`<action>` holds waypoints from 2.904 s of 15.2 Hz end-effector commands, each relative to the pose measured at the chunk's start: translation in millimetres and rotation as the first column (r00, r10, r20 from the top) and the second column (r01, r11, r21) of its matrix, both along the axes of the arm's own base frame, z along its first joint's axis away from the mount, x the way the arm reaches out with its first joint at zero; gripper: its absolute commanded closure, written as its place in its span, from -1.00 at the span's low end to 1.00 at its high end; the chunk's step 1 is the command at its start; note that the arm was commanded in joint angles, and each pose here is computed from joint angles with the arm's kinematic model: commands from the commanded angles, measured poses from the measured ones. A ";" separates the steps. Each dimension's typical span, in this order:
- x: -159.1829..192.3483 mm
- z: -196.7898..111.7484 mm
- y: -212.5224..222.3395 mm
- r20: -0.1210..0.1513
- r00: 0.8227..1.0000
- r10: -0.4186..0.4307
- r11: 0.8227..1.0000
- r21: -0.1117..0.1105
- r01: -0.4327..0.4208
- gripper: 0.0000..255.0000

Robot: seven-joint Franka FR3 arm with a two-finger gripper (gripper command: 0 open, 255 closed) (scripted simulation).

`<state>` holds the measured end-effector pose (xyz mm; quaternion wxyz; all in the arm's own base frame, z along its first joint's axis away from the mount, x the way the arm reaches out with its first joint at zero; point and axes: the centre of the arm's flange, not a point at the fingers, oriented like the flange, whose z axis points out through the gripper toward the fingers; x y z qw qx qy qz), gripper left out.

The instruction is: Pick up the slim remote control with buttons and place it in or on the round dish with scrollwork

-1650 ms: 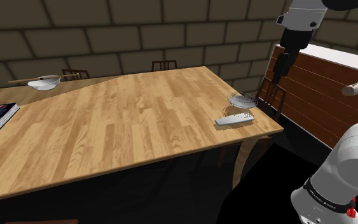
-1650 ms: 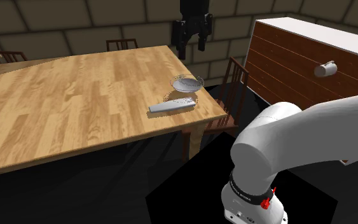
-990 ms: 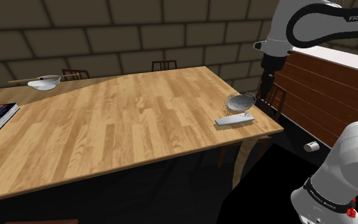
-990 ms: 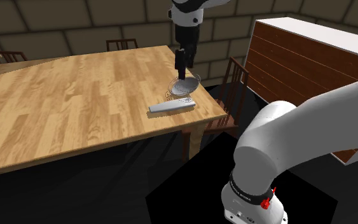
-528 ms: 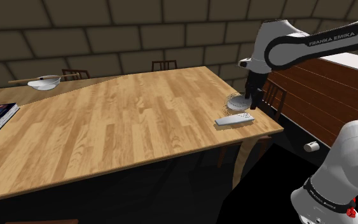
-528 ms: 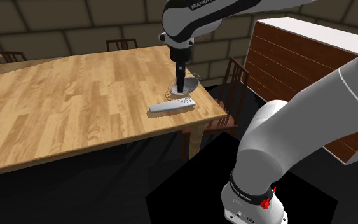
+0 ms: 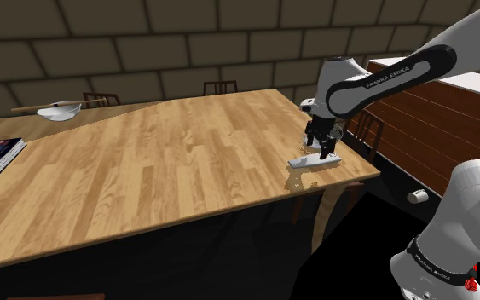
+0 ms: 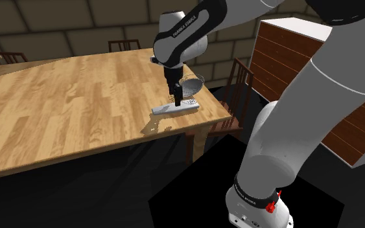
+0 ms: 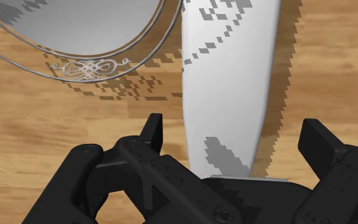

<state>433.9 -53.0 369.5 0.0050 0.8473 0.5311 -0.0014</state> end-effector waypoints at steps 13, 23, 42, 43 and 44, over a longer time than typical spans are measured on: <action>0.6 -42.0 0.4 0.001 1.000 0.019 1.000 -0.001 -0.019 -1.00; 0.6 -42.0 0.4 0.001 1.000 0.019 1.000 -0.001 -0.019 1.00; 0.6 53.0 0.4 0.001 1.000 0.019 1.000 -0.001 -0.019 1.00; 0.6 58.3 0.4 0.001 1.000 0.019 1.000 -0.001 -0.019 1.00; 0.6 63.6 0.4 0.001 1.000 0.019 1.000 -0.001 -0.019 1.00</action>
